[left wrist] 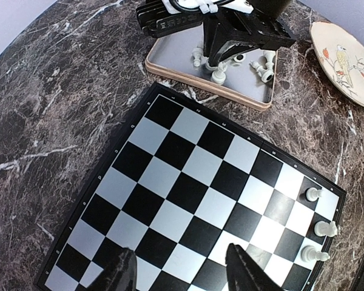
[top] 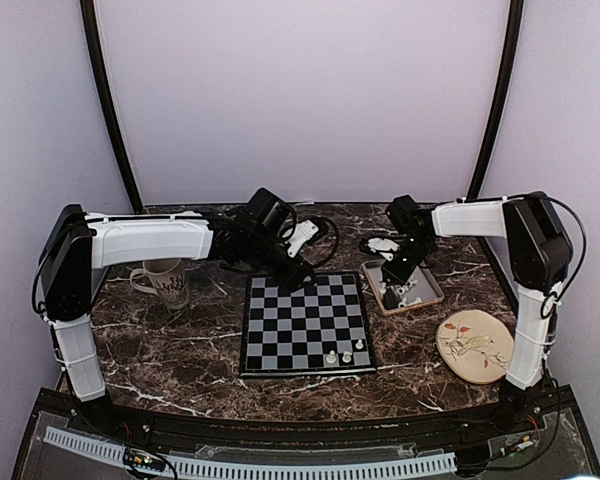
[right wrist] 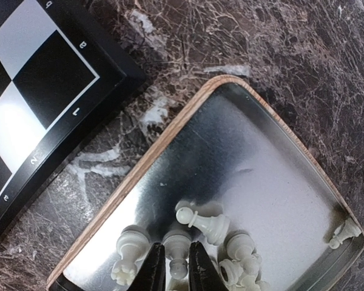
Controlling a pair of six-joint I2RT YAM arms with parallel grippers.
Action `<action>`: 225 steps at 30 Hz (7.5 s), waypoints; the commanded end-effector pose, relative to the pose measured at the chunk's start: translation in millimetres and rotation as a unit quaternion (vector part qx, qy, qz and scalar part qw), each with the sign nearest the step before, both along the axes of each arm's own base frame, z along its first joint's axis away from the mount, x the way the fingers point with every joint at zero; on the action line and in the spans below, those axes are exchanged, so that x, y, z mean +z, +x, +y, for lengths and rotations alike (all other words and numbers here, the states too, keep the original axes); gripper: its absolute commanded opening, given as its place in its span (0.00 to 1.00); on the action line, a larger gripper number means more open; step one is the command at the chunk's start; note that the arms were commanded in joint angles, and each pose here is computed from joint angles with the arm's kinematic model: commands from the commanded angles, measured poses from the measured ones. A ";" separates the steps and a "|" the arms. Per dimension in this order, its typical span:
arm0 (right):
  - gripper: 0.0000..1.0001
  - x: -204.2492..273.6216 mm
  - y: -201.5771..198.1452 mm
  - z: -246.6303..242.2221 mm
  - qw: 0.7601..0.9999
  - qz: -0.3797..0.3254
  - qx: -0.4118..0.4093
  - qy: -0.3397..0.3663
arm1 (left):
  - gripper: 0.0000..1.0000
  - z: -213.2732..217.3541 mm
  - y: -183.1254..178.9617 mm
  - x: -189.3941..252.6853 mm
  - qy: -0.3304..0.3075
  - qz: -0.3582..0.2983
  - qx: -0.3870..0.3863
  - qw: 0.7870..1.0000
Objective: Set up the chess pieces on the board
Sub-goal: Pick up the pawn from the storage box, then place the pawn at g2, then pick up the pawn from the storage box, then place the pawn at f2.
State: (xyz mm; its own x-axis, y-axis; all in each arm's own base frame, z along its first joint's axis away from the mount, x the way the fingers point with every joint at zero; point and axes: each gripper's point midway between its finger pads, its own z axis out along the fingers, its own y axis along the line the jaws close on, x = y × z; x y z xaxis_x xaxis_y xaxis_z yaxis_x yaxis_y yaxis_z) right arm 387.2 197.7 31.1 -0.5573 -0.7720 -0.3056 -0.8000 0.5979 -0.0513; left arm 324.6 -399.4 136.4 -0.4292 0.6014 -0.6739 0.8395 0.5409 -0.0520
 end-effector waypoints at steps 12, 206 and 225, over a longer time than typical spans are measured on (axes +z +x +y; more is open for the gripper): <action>0.04 48.2 -7.9 -1.4 0.999 -0.023 -0.004 0.025 | 0.52 7.3 -1.1 8.4 0.009 -0.011 0.003 1.000; 0.12 15.3 -195.1 150.2 0.929 0.061 0.364 -0.014 | 0.54 93.7 70.8 78.8 -0.113 -0.040 0.183 0.976; 0.15 9.1 -193.9 160.9 0.930 0.052 0.364 -0.024 | 0.54 92.9 69.3 79.5 -0.113 -0.038 0.179 0.977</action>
State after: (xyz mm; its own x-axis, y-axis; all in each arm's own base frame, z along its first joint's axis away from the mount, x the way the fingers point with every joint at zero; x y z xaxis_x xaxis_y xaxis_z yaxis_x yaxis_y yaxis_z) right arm 193.9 352.5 40.4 0.0900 -0.9685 -0.2322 -0.9936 -0.1032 0.0453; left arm 396.7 -307.3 199.4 -0.5537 0.2590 -0.7914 0.5926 0.7903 -0.1559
